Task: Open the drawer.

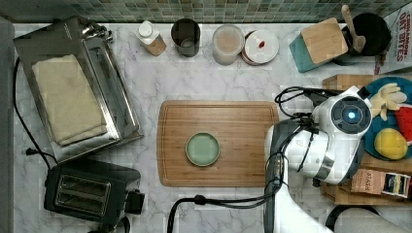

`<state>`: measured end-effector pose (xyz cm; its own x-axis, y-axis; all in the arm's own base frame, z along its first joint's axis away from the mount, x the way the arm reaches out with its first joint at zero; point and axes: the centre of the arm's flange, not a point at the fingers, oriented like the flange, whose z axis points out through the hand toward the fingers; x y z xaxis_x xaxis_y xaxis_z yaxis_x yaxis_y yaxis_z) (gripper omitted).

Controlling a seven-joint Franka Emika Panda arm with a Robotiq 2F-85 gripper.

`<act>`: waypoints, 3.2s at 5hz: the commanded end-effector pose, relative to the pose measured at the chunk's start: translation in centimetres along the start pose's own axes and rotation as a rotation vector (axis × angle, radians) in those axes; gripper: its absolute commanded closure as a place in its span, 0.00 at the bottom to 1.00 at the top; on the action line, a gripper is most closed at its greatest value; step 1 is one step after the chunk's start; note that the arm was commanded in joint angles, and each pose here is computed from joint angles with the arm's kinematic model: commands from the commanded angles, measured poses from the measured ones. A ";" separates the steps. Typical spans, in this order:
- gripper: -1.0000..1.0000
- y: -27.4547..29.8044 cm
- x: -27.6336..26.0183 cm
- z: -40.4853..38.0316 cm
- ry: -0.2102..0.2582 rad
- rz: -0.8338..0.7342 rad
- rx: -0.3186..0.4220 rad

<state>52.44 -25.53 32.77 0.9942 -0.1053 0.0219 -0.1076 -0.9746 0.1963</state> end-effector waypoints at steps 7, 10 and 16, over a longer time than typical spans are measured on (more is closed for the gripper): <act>0.00 -2.4 -4.3 11.4 -0.008 0.041 0.074; 0.00 -15.4 -5.4 7.8 0.067 -0.005 0.176; 0.00 -33.5 -7.4 2.8 0.044 0.087 0.192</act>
<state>49.56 -5.25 23.17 0.9523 -0.2815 0.1179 -0.2859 -0.9580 0.0219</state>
